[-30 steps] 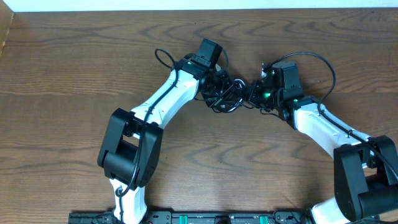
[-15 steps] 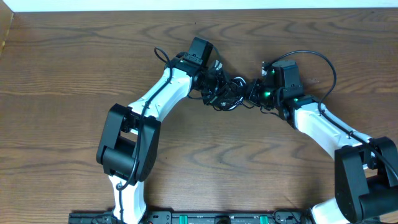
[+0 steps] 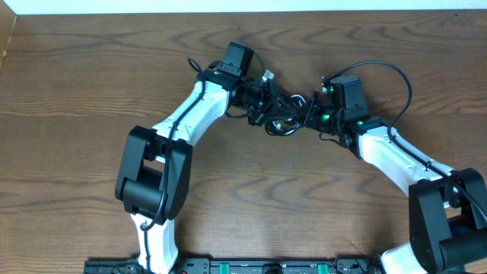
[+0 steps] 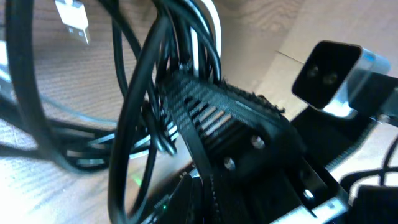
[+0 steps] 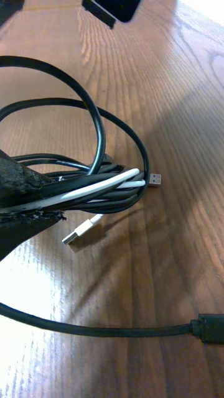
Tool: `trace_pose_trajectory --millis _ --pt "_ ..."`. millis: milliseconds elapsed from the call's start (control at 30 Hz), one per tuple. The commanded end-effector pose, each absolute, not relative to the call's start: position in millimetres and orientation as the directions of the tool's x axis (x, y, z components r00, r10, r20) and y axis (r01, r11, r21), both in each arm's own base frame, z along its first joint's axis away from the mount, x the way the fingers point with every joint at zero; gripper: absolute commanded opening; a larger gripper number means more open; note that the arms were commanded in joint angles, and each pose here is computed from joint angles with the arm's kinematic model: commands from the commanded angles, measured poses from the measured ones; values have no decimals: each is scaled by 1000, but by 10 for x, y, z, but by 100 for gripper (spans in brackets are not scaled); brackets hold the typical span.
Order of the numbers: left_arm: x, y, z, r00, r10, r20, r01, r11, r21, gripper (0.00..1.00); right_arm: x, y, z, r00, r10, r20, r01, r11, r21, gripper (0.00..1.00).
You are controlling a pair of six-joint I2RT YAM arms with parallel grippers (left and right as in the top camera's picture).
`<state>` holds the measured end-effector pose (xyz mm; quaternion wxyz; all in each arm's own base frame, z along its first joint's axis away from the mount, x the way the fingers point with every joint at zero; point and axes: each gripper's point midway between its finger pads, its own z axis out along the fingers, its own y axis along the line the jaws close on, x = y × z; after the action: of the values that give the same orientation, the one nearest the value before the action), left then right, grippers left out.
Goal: Untangle cables
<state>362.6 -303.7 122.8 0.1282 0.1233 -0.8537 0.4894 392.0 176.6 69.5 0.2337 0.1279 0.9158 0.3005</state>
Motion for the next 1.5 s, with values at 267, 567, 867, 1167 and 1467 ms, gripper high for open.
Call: trace_pose_trajectory --millis 267,567,867,1167,1467 --pt "3788 -2889 1168 -960 -143 241 -280 547 -789 7 3938 1921 837 -866 281 -414 -56 768 638 2" --pt "3785 -2312 621 -960 -262 101 -275 815 -510 7 3975 1745 866 -866 285 -410 -45 773 632 40" --pt "3817 -2258 586 -992 -129 -10 -108 867 -486 7 3928 1830 1008 -892 177 -417 -130 781 611 42" --pt "3848 -2201 559 -990 -140 -28 -112 883 -456 8 3711 1977 1196 -900 -94 -425 -272 884 380 31" --pt "3813 -2196 550 -991 -130 -19 -108 887 -449 17 3428 2124 784 -849 -383 -365 -462 872 159 22"
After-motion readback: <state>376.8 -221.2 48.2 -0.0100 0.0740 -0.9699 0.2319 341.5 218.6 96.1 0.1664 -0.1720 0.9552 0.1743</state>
